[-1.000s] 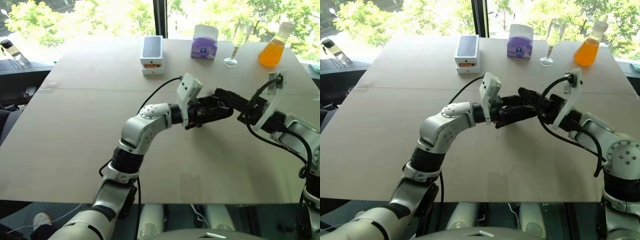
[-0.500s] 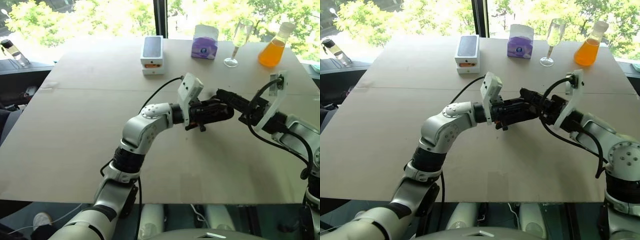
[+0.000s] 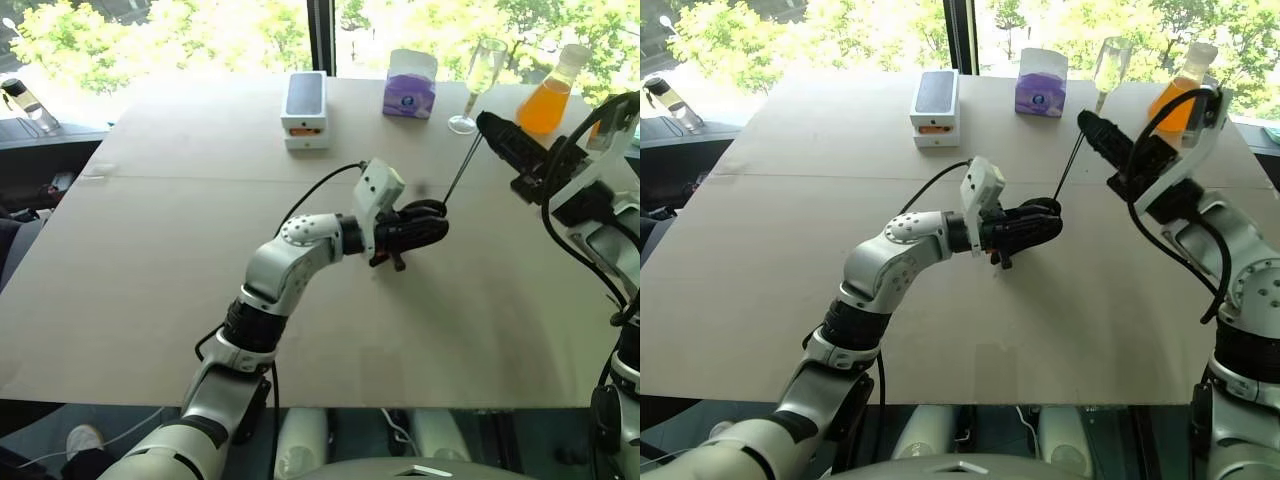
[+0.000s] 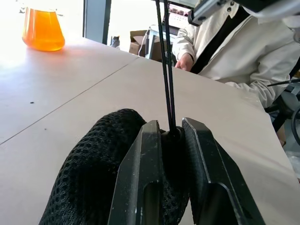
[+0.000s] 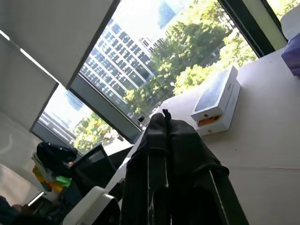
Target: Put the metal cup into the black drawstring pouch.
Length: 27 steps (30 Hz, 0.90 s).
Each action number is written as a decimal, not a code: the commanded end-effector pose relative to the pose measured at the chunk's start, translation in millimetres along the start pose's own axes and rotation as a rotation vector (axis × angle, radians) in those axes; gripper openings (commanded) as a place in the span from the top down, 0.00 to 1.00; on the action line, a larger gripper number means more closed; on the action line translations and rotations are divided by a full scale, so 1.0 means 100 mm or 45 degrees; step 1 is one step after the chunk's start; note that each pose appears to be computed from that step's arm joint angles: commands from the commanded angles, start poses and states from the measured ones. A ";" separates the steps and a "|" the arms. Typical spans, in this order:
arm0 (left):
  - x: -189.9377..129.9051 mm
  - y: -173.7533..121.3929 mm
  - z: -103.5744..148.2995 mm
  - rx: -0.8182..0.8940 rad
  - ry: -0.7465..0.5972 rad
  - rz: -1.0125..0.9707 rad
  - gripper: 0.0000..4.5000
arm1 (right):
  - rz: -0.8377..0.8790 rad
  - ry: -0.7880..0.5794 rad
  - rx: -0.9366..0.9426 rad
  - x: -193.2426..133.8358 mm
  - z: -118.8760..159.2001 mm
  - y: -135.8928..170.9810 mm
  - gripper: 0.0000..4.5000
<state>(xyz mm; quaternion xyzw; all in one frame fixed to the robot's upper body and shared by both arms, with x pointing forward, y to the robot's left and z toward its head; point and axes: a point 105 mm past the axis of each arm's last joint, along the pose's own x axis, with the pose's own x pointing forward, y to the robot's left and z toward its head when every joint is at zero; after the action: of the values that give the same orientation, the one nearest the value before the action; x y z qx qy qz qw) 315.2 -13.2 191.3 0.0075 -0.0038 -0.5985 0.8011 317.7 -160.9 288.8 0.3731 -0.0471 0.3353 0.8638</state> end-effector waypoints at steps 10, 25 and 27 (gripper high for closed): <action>-0.14 0.08 -0.26 0.071 0.166 0.036 0.97 | -0.349 -0.577 -0.037 -0.34 1.15 -0.51 1.00; -0.22 0.24 -0.03 0.069 0.037 0.089 0.97 | -0.519 -0.208 -0.251 -0.39 0.53 -0.86 1.00; -0.24 0.28 0.03 0.019 -0.016 0.121 0.97 | -0.518 -0.106 -0.301 -0.36 0.33 -0.87 1.00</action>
<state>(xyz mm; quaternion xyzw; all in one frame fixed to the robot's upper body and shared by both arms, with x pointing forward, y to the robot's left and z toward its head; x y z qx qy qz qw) 334.7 16.0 178.0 0.0232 0.0136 -0.5625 0.8264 354.1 -253.0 232.5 0.3138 -0.0252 0.1102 0.9427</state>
